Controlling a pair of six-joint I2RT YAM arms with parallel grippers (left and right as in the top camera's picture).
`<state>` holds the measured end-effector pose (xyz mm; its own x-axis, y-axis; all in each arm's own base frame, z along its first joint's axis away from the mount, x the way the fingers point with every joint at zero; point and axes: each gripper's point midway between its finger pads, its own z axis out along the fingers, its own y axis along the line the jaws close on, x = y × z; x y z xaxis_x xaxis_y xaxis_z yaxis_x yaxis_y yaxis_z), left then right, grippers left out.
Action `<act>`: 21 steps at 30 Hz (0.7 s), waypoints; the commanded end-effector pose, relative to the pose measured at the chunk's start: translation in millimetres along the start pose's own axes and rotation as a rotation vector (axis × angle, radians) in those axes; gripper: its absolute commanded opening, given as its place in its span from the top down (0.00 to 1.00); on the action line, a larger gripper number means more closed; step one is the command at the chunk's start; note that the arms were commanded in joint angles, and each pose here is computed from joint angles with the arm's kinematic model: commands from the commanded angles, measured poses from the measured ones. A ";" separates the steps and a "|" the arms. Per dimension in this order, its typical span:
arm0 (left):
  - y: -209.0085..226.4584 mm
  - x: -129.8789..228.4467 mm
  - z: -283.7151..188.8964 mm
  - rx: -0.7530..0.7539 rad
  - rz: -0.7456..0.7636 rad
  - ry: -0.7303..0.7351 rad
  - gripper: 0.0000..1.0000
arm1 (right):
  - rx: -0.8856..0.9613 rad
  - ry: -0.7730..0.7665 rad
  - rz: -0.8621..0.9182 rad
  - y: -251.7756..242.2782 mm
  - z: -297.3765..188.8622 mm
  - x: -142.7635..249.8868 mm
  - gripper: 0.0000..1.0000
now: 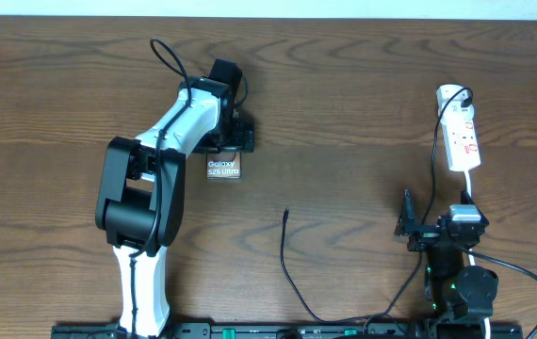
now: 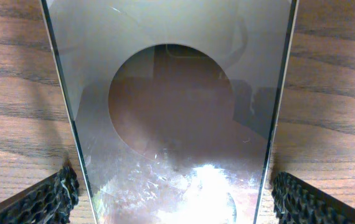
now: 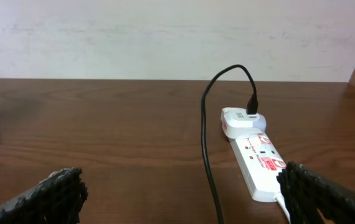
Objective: Plug charger to phone and switch on socket
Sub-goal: 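Close the left gripper on the phone's sides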
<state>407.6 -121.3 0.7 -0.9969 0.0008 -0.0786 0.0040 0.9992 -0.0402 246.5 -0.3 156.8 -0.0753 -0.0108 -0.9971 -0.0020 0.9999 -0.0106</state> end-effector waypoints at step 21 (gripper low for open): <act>4.0 4.0 6.6 -0.011 -0.002 0.018 0.06 | -0.014 0.000 0.006 3.0 -0.2 0.5 0.01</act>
<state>407.7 -121.1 0.8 -0.9969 0.0012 -0.0792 0.0043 0.9992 -0.0395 246.5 -0.4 156.8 -0.0753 -0.0107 -0.9971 -0.0016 0.9999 -0.0106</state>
